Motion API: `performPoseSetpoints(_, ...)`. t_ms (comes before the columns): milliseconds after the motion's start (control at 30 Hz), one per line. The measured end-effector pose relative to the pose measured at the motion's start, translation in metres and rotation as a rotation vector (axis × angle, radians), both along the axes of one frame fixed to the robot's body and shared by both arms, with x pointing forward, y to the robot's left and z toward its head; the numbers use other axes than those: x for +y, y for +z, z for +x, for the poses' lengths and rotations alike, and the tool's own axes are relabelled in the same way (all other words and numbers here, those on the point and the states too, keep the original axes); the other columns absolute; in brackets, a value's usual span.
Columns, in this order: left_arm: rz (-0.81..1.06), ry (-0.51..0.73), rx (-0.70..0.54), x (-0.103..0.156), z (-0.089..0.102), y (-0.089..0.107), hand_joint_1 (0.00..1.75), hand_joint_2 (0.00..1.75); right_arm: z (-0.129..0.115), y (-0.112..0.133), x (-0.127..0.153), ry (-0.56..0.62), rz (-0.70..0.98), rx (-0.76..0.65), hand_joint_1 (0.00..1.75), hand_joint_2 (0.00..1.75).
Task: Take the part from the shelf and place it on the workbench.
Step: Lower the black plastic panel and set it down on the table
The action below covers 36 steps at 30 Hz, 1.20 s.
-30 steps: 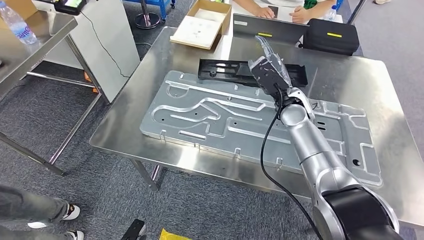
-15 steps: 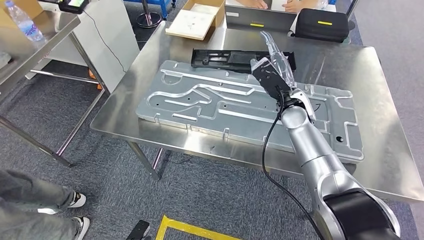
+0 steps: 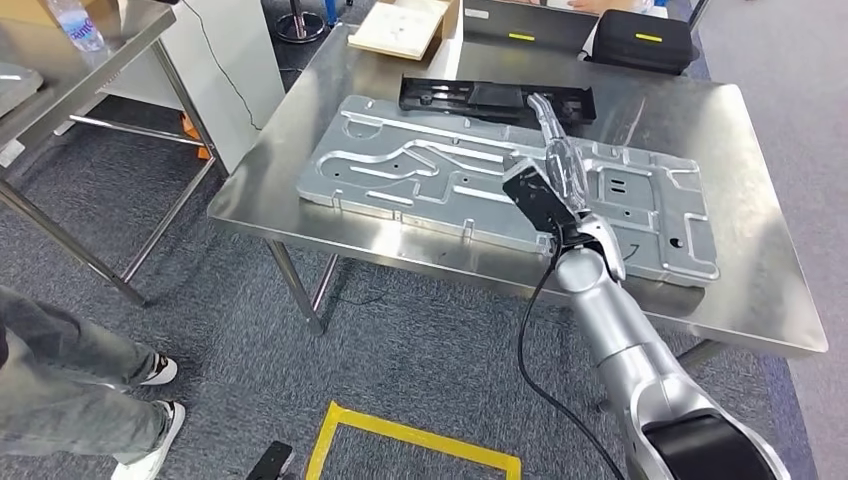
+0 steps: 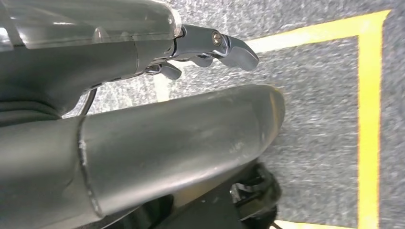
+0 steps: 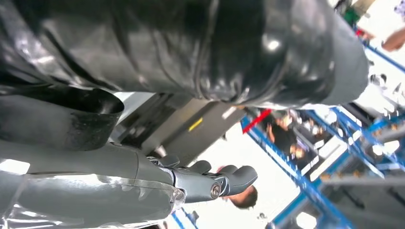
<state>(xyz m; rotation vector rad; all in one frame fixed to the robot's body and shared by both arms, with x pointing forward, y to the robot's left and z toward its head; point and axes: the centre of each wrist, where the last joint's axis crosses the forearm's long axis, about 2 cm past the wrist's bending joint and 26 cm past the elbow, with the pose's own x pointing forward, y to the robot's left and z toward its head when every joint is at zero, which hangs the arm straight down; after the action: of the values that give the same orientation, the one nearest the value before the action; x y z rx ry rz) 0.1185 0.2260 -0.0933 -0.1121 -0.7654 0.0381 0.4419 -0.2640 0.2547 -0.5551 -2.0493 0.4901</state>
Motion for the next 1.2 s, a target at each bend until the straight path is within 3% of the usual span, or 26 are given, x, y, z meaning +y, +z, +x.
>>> performPoseSetpoints(400,0.006,-0.004,0.002,0.0,-0.002,-0.001,0.0,0.0,-0.014,-0.02,-0.011,-0.094,0.017,-0.049,0.0,0.0)
performPoseSetpoints(600,0.007,-0.001,-0.002,0.001,-0.001,-0.001,0.0,0.0,-0.026,-0.048,-0.039,-0.213,0.05,-0.051,0.0,0.0)
performPoseSetpoints(1200,0.01,0.011,0.001,0.002,-0.009,-0.003,0.0,0.0,-0.09,-0.171,-0.132,-0.604,0.116,0.205,0.0,0.0)
